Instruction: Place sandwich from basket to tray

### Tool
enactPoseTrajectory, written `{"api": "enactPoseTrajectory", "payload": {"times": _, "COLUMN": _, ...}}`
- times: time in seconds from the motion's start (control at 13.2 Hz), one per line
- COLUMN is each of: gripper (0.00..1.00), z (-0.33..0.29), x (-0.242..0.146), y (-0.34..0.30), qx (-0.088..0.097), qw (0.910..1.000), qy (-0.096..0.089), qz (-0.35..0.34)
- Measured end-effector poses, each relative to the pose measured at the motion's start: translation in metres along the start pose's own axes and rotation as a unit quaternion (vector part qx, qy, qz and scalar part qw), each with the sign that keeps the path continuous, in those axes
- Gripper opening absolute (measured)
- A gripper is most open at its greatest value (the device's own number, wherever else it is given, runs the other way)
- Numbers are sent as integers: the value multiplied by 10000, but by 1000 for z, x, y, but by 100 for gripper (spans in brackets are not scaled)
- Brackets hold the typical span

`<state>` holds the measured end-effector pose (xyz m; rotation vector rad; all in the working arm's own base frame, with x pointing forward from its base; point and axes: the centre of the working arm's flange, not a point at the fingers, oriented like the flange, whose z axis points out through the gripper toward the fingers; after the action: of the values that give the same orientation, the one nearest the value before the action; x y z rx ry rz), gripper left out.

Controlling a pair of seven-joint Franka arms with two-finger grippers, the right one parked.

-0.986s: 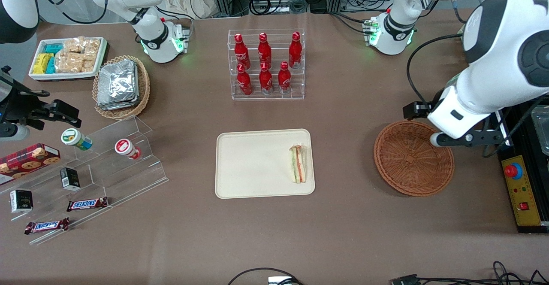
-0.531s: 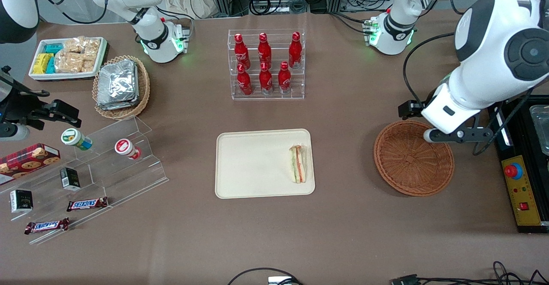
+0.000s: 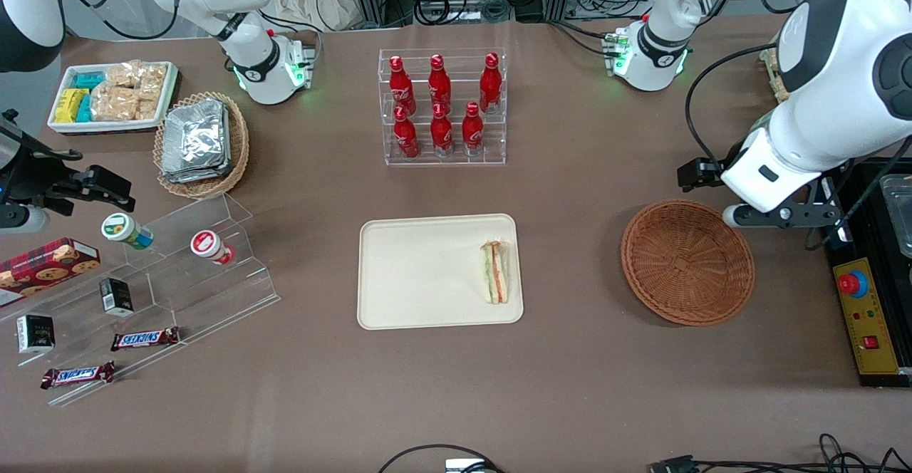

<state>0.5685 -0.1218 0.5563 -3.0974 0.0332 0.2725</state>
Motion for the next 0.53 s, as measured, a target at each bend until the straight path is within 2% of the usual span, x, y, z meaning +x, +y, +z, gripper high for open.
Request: {"api": "enactPoseTrajectory", "payload": {"times": 0.53, "gripper": 100, "z": -2, "x": -15, "y": -33, "qx": -154, "qw": 9997, "qy": 34, "qz": -171}}
